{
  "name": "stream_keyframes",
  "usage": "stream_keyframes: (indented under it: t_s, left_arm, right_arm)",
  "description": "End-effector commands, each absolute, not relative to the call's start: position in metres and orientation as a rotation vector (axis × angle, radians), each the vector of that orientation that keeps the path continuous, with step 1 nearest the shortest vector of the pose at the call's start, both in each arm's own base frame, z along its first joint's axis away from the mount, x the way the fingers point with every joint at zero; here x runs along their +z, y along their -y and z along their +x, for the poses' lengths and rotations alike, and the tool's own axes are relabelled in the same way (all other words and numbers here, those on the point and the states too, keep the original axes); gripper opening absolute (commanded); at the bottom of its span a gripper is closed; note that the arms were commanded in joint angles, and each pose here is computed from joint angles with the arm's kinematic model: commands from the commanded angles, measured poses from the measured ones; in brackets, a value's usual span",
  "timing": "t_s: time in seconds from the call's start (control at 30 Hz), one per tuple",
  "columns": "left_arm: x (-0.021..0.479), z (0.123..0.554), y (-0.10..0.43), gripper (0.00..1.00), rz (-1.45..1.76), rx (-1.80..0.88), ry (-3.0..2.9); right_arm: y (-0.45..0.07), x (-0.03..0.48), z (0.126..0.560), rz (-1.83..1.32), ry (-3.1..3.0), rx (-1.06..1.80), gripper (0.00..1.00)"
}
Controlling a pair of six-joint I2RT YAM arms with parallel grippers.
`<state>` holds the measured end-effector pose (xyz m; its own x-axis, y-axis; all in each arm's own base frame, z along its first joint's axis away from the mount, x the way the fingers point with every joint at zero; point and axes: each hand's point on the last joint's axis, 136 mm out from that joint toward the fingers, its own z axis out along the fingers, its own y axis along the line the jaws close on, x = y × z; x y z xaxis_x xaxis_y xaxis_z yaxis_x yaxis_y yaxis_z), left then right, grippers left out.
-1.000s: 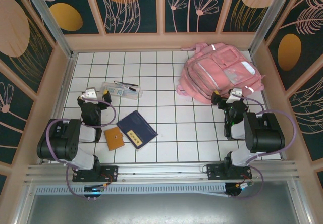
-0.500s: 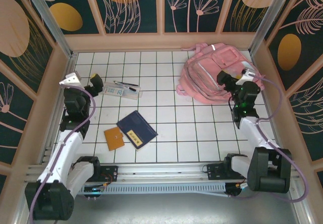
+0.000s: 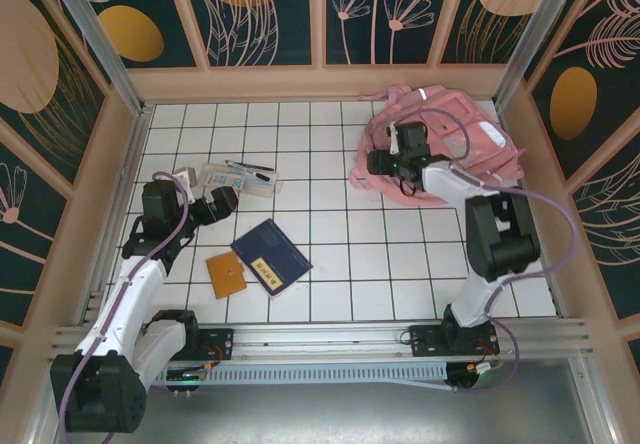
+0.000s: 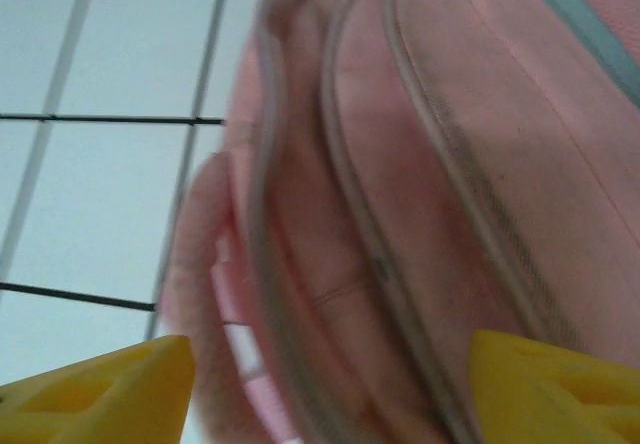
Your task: Pack books, pencil case, and school supplies into a backpack
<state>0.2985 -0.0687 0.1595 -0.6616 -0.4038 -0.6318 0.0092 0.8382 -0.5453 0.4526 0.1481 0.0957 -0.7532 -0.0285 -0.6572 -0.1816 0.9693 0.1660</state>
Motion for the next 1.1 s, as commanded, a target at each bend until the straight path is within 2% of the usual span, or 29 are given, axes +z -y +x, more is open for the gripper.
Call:
stream_keyframes:
  t_s: [0.0, 0.1, 0.17, 0.23, 0.3, 0.4, 0.53, 0.57, 0.63, 0.67, 0.73, 0.9, 0.97, 1.07]
  left_arm:
    - [0.153, 0.280, 0.088, 0.99, -0.267, -0.782, -2.316]
    - [0.154, 0.273, 0.101, 0.99, -0.228, -0.818, -2.342]
    - [0.156, 0.271, 0.110, 0.99, -0.202, -0.832, -2.338]
    - [0.158, 0.272, 0.119, 0.99, -0.201, -0.870, -2.322]
    - [0.161, 0.273, 0.128, 0.99, -0.217, -0.935, -2.301]
    - [0.166, 0.275, 0.147, 0.99, -0.213, -1.029, -2.274]
    - [0.159, 0.283, 0.169, 0.99, -0.194, -1.032, -2.293]
    - [0.155, 0.285, 0.175, 0.99, -0.187, -1.030, -2.309]
    - [0.144, 0.290, 0.192, 0.99, -0.168, -1.027, -2.358]
    - [0.141, 0.292, 0.200, 0.99, -0.159, -1.025, -2.377]
    - [0.130, 0.297, 0.216, 0.99, -0.156, -1.013, -2.429]
    - [0.113, 0.310, 0.246, 0.99, -0.159, -0.966, -2.499]
    - [0.108, 0.316, 0.257, 0.99, -0.163, -0.949, -2.516]
    - [0.105, 0.325, 0.276, 0.98, -0.157, -0.957, -2.532]
  right_arm:
    - [-0.144, 0.084, 0.459, -0.234, -2.497, 0.209, 0.66]
    - [-0.160, 0.073, 0.459, -0.280, -2.544, 0.304, 0.51]
    - [-0.170, 0.072, 0.457, -0.303, -2.538, 0.381, 0.35]
    - [-0.182, 0.079, 0.455, -0.324, -2.529, 0.462, 0.13]
    - [-0.198, 0.095, 0.453, -0.316, -2.504, 0.591, 0.00]
    - [-0.238, 0.132, 0.441, -0.308, -2.400, 0.923, 0.00]
    - [-0.293, 0.158, 0.422, -0.318, -2.283, 1.213, 0.00]
    - [-0.306, 0.159, 0.418, -0.320, -2.271, 1.270, 0.03]
    - [-0.325, 0.161, 0.409, -0.320, -2.254, 1.344, 0.28]
    - [-0.328, 0.164, 0.405, -0.317, -2.241, 1.348, 0.34]
    - [-0.319, 0.177, 0.400, -0.293, -2.211, 1.322, 0.42]
    - [-0.258, 0.181, 0.383, -0.152, -2.277, 1.107, 0.46]
    - [-0.227, 0.174, 0.369, -0.104, -2.318, 0.950, 0.47]
    - [-0.164, 0.154, 0.349, 0.040, -2.380, 0.638, 0.53]
